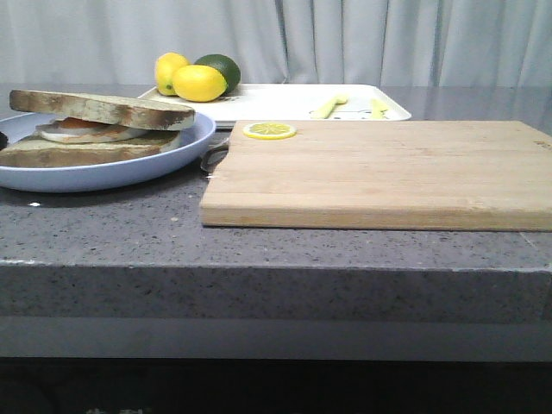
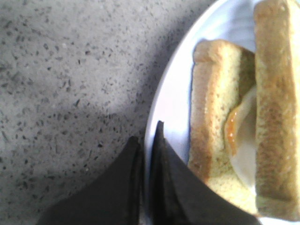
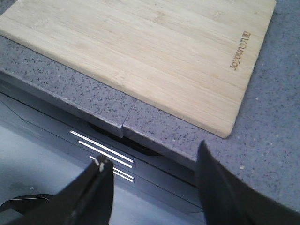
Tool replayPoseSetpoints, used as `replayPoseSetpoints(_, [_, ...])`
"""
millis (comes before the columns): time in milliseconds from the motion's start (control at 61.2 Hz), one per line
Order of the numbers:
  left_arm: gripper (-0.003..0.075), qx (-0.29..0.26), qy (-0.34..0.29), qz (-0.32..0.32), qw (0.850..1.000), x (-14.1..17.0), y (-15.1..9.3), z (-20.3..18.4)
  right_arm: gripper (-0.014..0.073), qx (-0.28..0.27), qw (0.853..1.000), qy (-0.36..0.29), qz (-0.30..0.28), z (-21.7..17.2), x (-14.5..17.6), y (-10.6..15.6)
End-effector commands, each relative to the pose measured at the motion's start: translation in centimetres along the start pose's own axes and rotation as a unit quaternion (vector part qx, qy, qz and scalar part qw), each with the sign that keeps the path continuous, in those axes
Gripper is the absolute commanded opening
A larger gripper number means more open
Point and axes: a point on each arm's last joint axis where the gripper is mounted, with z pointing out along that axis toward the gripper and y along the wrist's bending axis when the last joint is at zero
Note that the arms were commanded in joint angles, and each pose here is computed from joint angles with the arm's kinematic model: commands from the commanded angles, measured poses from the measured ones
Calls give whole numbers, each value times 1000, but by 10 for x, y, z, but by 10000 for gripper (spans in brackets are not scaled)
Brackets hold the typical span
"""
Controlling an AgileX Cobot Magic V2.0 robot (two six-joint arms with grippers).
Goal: Place bread and move sandwich to tray
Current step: 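Lift the plate with the left gripper and set it on the white tray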
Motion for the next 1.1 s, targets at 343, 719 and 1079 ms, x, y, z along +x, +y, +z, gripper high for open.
replayPoseSetpoints(343, [-18,88,-93,94,987,-33,-73,-54,411,10,999,-38,2,-5,-11,-2])
replayPoseSetpoints(719, [-18,123,-131,93,979,-78,-116,-45,411,10,999,-38,2,-5,-11,-2])
replayPoseSetpoints(1079, [-17,121,-132,24,984,-120,-120,10,411,10,999,-38,2,-5,-11,-2])
